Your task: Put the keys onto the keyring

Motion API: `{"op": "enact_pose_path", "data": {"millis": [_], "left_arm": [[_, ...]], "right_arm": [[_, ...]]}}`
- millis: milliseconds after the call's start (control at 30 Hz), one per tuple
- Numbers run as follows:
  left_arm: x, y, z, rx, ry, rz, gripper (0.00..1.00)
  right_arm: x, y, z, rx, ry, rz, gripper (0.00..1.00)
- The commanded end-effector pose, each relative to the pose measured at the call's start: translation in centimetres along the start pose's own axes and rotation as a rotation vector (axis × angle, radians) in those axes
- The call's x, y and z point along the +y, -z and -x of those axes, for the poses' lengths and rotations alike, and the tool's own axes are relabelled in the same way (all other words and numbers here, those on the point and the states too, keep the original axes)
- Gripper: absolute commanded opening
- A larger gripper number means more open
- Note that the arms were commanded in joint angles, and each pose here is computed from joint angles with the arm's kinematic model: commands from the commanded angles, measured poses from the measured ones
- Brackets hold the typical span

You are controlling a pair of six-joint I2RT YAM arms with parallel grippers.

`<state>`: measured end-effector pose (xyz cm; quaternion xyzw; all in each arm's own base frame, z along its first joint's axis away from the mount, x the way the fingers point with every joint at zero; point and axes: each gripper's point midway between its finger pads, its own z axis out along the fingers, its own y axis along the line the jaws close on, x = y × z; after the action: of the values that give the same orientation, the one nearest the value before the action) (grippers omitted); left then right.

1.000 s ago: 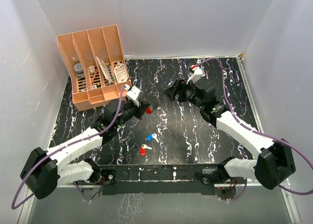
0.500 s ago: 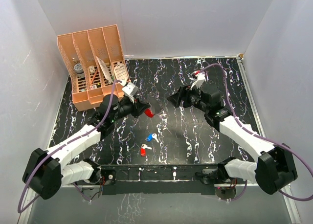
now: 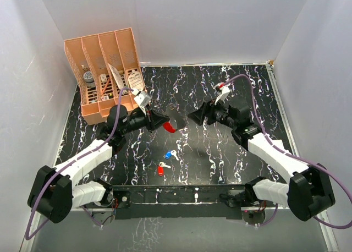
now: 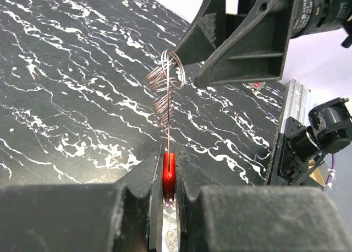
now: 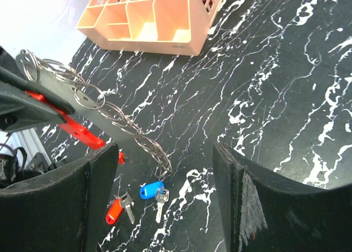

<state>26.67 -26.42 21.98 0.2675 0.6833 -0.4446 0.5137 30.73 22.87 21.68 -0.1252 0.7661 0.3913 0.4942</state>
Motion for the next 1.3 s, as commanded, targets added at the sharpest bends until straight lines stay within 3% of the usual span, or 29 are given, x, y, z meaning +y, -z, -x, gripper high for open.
{"op": "enact_pose_path", "data": {"millis": [0,467,767,1067,1267], "left_arm": [[-1.6,0.2,1.6,-0.051,-0.038,-0.1,0.0],[-1.8,0.4,1.4,-0.028,-0.039,-0.129,0.0],[0.6,0.1,0.9,-0.001,0.011,0.004,0.0],[1.8,-0.5,1.0,0.012,0.082,0.066,0.0],[2.3,-0.4,2.1,-0.016,0.099,0.115,0.0]], "right_arm": [[2.2,0.1,1.5,-0.06,0.103,0.13,0.68],[4.6,-0.7,-0.5,-0.018,0.172,0.367,0.67],[3.9,-0.1,2.6,-0.104,0.166,0.235,0.59],[3.0,-1.4,2.6,-0.023,0.179,0.107,0.5],[1.5,-2.0,1.5,0.034,0.15,0.027,0.51]]}}
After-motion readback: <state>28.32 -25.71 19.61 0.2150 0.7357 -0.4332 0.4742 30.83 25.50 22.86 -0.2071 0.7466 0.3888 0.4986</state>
